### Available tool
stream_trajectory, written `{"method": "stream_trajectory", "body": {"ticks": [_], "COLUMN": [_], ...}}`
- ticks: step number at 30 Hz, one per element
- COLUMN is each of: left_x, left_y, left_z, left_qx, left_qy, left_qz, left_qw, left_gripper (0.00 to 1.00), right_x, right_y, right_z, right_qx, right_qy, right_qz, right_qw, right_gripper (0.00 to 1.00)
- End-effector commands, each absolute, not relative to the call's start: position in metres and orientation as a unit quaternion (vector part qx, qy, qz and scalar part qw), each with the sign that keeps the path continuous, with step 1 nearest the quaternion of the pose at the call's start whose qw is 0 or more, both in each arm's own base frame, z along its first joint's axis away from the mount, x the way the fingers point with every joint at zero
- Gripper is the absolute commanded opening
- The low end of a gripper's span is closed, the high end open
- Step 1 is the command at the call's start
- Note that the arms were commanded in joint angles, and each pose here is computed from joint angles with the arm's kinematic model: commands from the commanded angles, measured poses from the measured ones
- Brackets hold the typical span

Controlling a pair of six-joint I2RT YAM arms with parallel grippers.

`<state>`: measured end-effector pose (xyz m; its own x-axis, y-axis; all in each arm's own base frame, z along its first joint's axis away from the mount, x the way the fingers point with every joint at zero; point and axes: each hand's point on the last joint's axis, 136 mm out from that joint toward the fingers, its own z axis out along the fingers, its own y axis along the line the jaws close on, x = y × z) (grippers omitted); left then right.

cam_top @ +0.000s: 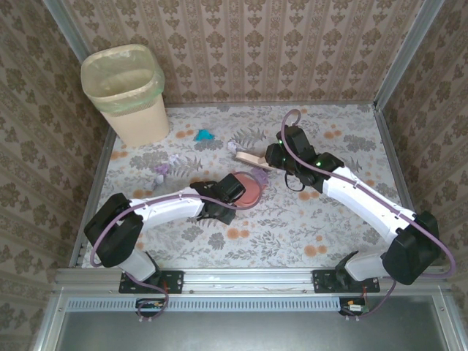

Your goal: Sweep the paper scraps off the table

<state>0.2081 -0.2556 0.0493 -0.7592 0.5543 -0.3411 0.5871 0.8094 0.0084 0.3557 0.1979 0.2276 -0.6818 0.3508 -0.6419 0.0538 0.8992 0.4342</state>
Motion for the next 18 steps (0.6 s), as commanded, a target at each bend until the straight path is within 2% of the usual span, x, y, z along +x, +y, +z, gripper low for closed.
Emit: {"method": "stream_trajectory", "body": {"ticks": [1, 8, 14, 18], "left_x": [0.207, 0.209, 0.208, 0.206], "left_y": [-0.255, -0.255, -0.256, -0.259], "left_z": [0.047, 0.046, 0.042, 0.040], "left_qx": [0.316, 0.314, 0.321, 0.326], "left_qy": [0.935, 0.935, 0.932, 0.931], "left_qz": [-0.045, -0.042, -0.042, -0.040], "left_qw": [0.157, 0.161, 0.164, 0.161], "left_gripper": [0.00, 0.00, 0.00, 0.00], "right_x": [0.350, 0.330, 0.322, 0.324], "right_y": [0.220, 0.214, 0.182, 0.175], "right_z": [0.254, 0.277, 0.291, 0.288], "right_qx": [0.102, 0.093, 0.132, 0.128], "right_qy": [0.884, 0.873, 0.850, 0.853], "right_qz": [0.246, 0.265, 0.244, 0.219], "right_qw": [0.384, 0.398, 0.448, 0.455], "right_gripper": [0.00, 0.00, 0.00, 0.00]}}
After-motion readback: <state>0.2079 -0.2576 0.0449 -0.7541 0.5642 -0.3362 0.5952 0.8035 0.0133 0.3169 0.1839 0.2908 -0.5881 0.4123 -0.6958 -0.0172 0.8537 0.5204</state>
